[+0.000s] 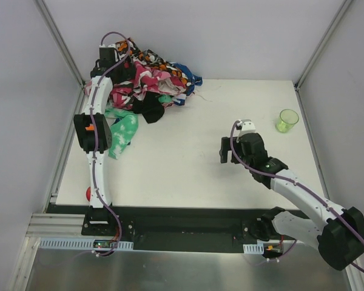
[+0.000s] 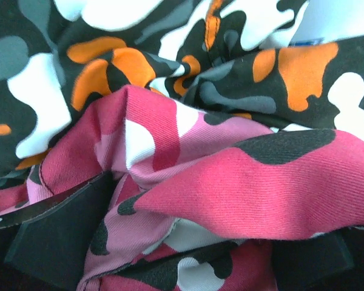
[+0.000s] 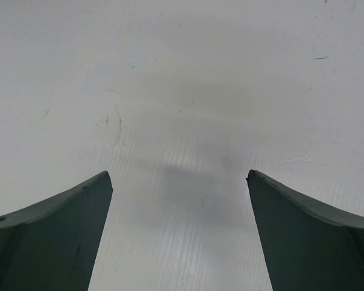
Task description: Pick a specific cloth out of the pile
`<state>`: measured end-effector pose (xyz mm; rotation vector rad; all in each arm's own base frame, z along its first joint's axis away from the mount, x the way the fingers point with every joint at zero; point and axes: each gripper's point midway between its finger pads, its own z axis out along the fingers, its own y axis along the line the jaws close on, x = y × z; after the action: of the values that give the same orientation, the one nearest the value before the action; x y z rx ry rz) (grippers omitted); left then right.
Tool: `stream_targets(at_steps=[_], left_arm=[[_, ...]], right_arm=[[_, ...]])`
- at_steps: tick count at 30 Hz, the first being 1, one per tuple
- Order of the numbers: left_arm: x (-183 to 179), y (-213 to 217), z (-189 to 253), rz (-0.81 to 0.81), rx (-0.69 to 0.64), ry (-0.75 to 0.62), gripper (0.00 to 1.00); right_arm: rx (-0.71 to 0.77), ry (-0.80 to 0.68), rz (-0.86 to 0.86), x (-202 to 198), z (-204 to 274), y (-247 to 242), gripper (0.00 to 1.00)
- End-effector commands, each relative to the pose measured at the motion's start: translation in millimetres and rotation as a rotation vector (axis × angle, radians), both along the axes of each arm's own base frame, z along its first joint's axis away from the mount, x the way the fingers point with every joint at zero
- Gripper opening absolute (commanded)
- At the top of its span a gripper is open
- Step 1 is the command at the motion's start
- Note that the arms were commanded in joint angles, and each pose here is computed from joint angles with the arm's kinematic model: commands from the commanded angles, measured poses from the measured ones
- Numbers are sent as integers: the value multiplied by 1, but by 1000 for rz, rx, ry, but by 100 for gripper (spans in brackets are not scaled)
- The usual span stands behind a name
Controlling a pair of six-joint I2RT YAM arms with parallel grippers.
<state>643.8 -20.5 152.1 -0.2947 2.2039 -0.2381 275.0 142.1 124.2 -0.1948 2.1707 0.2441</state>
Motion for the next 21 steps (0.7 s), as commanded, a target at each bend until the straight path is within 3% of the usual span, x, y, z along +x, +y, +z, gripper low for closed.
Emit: stream_targets(at_steps=[1,4,8,13,16,21], left_arm=[[-8,-5,-73,154,-339,212,99],[-18,-22,-91,111,-510,303,99],[-23,-24,-99,133,-495,327,99],[-22,-13,-87,164,-482,306,99],[-22,-12,-81,162,-486,298,99],[-21,-10,-76,166,-482,285,99]], right_arm=[[96,-34,27,16,23,22,96],[125,-23,62,19,22,34,96],[298,-86,189,43,42,85,96],[503,-39,262,97,56,167,96],[523,-11,180,139,35,207,95],[744,24,66,196,25,269,96]])
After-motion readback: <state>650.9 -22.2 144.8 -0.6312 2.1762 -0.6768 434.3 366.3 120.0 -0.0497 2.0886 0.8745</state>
